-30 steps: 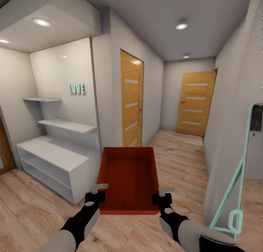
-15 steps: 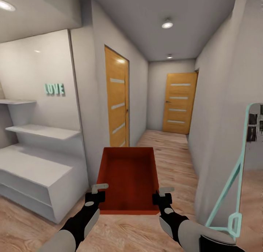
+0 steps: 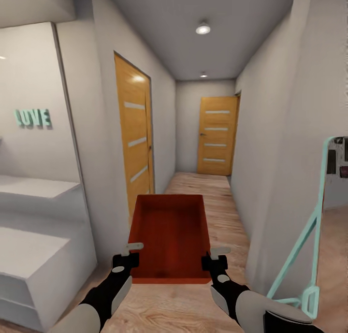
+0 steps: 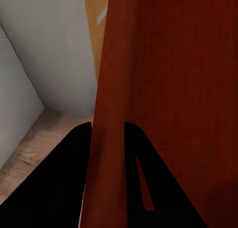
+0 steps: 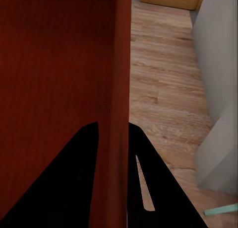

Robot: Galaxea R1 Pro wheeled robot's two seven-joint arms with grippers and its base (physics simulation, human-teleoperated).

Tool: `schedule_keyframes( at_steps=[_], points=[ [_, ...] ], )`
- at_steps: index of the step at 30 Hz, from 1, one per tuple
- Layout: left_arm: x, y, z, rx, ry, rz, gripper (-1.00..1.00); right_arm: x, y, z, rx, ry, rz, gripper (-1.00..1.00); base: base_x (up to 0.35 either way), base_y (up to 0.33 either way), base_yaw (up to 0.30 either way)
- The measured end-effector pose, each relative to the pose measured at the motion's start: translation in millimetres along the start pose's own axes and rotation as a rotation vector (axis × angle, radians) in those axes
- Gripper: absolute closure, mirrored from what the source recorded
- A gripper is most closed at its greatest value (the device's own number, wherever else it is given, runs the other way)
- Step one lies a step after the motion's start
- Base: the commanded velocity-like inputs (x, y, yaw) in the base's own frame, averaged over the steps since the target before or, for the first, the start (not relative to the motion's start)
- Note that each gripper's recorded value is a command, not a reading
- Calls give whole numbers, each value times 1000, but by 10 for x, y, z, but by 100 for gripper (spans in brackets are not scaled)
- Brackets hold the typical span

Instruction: Move the two storage containers from the living room to the garage. In the garage, place one container on the floor and stack the other container on top of it (either order is fine).

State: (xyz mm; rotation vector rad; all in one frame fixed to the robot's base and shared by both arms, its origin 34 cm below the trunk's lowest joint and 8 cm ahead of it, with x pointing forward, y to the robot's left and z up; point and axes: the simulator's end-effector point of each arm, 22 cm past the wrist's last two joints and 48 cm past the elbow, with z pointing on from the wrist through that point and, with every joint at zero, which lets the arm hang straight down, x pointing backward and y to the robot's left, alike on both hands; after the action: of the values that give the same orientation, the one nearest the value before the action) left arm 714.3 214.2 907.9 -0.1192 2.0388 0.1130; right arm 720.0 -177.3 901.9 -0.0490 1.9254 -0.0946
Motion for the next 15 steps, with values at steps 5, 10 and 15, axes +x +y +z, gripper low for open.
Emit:
schedule_keyframes(
  at_steps=[5, 10, 15],
  points=[
    [1, 0, 0, 0, 0, 0, 100, 0, 0, 0, 0, 0, 0, 100, 302, 187, -283],
    [2, -1, 0, 0, 1, 0, 100, 2, -1, 0, 0, 1, 0, 100, 302, 187, -283],
    [4, 1, 0, 0, 1, -1, 100, 2, 1, 0, 0, 1, -1, 100, 302, 187, -283]
  ],
)
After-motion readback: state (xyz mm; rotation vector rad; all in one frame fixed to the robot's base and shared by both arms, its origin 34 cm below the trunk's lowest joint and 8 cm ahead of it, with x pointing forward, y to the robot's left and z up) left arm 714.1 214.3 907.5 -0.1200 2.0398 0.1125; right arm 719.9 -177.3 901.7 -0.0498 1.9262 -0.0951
